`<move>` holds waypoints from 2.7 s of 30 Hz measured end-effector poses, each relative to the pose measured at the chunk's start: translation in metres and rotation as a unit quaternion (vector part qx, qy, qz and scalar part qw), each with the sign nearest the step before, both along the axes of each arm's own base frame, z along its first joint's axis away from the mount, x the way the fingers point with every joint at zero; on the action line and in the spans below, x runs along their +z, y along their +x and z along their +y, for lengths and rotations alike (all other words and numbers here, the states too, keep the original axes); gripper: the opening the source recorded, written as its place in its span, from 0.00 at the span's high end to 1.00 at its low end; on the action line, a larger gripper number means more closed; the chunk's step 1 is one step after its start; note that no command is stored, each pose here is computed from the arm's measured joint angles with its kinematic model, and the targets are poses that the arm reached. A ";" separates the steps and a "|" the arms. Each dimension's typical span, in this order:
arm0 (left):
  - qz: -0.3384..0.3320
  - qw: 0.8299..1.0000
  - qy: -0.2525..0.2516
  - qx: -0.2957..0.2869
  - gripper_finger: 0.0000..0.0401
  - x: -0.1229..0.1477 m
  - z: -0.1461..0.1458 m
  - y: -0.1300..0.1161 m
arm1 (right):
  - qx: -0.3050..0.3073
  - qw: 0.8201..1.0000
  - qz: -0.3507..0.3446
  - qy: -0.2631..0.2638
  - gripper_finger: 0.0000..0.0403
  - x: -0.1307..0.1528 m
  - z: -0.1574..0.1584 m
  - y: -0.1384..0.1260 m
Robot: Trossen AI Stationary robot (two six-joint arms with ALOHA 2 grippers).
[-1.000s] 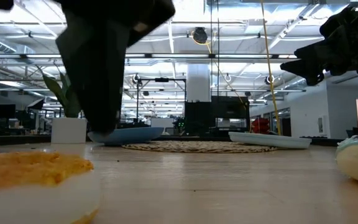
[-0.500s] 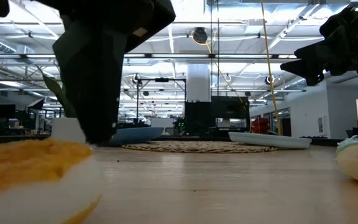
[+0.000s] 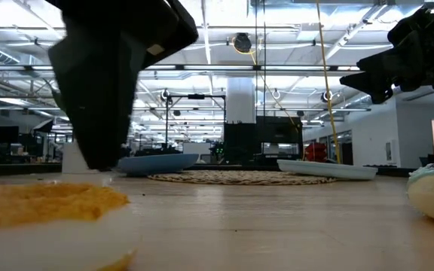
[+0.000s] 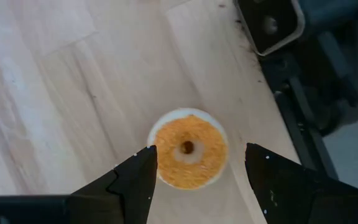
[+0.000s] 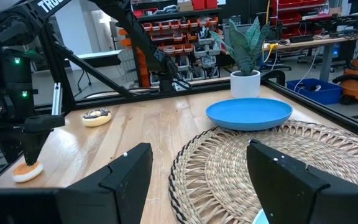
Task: Pick & Place donuts
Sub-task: Put the small orange donut on the light blue plate
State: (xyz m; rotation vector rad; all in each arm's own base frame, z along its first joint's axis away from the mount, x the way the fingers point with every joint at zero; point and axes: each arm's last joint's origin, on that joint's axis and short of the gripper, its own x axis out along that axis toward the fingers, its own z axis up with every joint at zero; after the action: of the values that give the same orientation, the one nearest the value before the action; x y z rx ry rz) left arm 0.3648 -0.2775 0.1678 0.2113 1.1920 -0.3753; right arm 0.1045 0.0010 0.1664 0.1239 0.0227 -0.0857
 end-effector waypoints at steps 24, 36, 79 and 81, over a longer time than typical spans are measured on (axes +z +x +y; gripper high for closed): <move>0.001 1.000 0.017 0.002 0.39 -0.015 -0.002 0.003 | 0.000 1.000 0.000 0.000 0.40 0.000 0.000 0.000; 0.008 1.000 0.023 0.006 0.39 -0.025 0.001 0.006 | 0.000 1.000 0.000 0.000 0.40 0.000 0.000 0.000; -0.117 0.991 0.056 -0.028 0.67 0.061 0.066 0.029 | 0.000 1.000 0.000 0.000 0.40 0.000 0.000 0.000; -0.148 0.984 0.094 -0.026 0.67 0.074 0.078 0.032 | 0.000 1.000 0.000 0.000 0.40 0.000 0.000 0.000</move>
State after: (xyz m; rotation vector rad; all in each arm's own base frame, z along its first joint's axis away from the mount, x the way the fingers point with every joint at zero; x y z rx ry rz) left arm 0.3969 -0.1991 0.2422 0.4470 0.9292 -0.2662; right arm 0.1045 0.0011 0.1665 0.1243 0.0226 -0.0856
